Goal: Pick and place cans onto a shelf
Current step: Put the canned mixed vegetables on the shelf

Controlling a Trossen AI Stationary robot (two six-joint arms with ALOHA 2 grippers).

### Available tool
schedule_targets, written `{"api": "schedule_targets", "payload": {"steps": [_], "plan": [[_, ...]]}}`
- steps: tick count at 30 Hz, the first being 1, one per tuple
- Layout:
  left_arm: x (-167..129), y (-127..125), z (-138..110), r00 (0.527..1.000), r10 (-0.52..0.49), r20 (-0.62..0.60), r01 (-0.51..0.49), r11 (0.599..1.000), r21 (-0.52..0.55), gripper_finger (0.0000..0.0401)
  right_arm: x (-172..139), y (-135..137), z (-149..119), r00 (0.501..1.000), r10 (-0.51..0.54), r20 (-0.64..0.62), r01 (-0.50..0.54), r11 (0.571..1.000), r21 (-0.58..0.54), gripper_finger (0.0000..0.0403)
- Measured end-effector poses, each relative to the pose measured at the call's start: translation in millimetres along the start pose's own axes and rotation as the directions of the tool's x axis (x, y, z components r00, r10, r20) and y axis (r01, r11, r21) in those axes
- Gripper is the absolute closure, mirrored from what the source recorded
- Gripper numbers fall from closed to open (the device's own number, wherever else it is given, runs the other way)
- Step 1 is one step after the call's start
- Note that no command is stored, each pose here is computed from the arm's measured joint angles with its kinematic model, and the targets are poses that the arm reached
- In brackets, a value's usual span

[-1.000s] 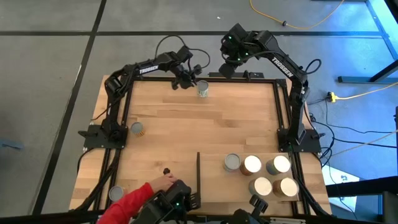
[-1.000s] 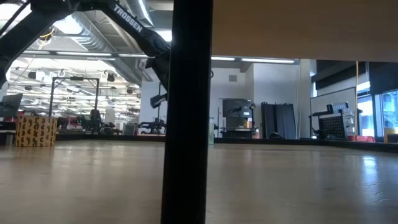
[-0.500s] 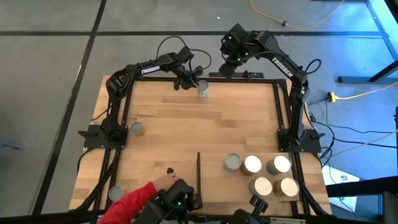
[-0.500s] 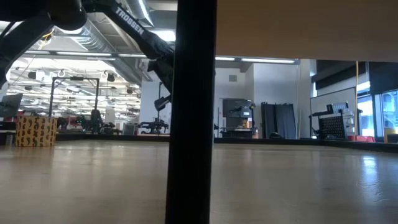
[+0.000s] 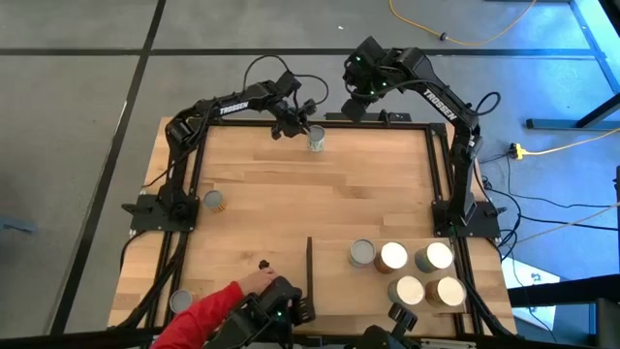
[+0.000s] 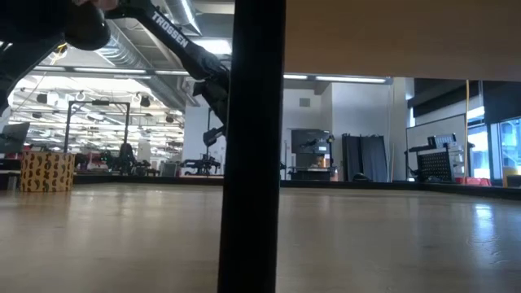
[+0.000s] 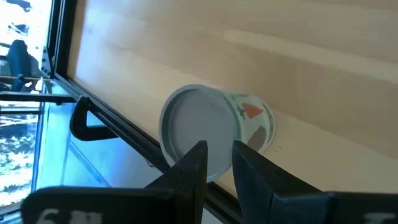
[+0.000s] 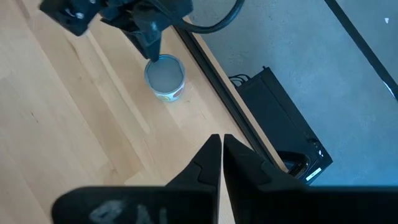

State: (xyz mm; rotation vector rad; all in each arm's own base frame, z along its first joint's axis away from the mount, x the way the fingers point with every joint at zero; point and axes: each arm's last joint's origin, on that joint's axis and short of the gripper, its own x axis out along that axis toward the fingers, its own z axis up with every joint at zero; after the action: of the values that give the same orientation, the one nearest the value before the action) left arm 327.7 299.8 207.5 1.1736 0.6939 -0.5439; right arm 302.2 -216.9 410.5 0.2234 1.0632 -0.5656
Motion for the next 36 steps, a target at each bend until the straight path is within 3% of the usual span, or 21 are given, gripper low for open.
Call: {"api": "schedule_targets", "payload": {"steps": [11, 18, 24, 36], "plan": [[1, -1, -5, 1.0, 0.021, 0.019, -0.021, 1.0, -0.004, 0.0332, 0, -4, 0, 1.0, -0.006, -0.001, 0.006, 1.0, 0.007, 0.0383], [-3, 0, -3, 0.998, -0.007, -0.059, 0.007, 1.0, -0.004, 0.0332, 1, -10, -1, 1.0, -0.012, -0.003, 0.012, 1.0, 0.02, 0.0383], [-7, -6, 0, 0.998, -0.065, -0.027, 0.065, 0.998, 0.014, 0.0332, 1, -10, -1, 1.0, -0.013, -0.003, 0.013, 1.0, 0.021, 0.0383], [-1, -4, -4, 1.0, -0.016, -0.001, 0.016, 0.996, 0.086, 0.0332, 1, -10, -1, 1.0, -0.013, -0.002, 0.013, 1.0, 0.018, 0.0383]]}}
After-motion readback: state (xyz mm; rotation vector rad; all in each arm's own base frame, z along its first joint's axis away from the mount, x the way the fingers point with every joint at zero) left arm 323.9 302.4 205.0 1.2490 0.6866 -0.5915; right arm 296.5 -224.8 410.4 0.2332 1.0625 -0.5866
